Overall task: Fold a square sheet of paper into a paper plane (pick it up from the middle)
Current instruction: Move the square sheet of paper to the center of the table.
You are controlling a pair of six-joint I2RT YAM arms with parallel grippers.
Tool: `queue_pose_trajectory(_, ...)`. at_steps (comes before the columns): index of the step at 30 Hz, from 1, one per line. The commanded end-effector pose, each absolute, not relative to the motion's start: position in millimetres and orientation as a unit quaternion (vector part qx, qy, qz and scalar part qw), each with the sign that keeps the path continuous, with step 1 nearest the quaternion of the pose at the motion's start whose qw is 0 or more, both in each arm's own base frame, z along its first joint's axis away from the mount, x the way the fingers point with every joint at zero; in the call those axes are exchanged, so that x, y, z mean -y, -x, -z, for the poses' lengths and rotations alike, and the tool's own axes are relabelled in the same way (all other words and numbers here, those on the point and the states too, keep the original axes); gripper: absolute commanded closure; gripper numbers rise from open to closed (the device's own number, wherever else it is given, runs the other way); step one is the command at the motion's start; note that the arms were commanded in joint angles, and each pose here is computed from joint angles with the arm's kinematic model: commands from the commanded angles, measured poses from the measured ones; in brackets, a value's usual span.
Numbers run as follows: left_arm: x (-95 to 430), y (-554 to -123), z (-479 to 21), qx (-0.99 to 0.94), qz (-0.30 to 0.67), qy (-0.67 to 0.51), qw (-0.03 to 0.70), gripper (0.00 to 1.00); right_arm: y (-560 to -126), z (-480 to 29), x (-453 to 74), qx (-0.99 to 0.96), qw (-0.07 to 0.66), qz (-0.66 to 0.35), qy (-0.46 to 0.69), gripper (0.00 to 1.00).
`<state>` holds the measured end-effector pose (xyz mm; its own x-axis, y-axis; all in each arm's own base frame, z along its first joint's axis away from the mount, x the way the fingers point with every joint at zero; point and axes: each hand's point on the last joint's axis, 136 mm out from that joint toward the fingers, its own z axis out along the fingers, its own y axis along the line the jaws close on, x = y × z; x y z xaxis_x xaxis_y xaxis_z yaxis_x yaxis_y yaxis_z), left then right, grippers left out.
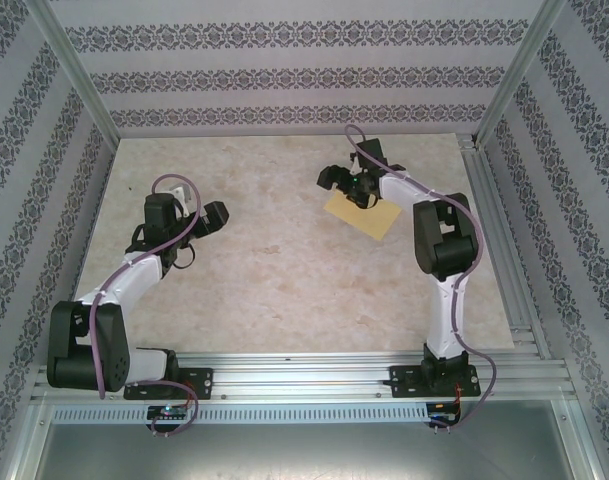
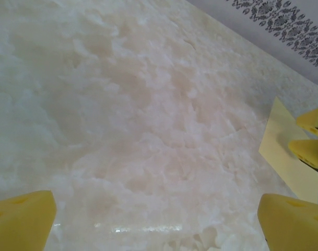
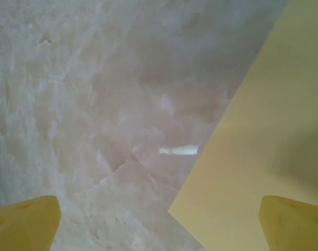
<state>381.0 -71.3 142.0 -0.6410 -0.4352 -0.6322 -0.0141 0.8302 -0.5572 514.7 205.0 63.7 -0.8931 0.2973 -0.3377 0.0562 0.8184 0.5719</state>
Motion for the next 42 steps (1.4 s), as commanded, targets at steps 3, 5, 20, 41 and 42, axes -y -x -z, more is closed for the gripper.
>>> queue_pose_trajectory(3, 79.8, -370.7, -149.4, -0.871, 0.282, 0.118, 0.385, 0.0, -505.9, -37.6, -204.8, -0.949, 0.174, -0.237, -0.114, 0.02)
queue_pose_trajectory(5, 80.0, -368.8, -146.1, -0.874, 0.281, 0.117, 0.378, 0.0, -495.9, -28.0, -205.3, -0.955, 0.159, -0.223, -0.109, 0.02)
queue_pose_trajectory(20, 82.9, -363.6, -142.3, -0.881, 0.284, 0.115, 0.36, 0.0, -369.8, -21.6, -245.7, -0.968, 0.082, -0.239, -0.005, 0.02)
queue_pose_trajectory(41, 111.1, -344.6, -132.7, -0.88, 0.323, 0.096, 0.334, 0.0, -341.4, -84.7, -150.2, -0.985, 0.167, 0.015, -0.041, 0.02)
queue_pose_trajectory(42, 111.7, -344.0, -131.2, -0.881, 0.323, 0.096, 0.332, 0.0, -343.6, -81.7, -150.4, -0.985, 0.164, 0.018, -0.042, 0.02)
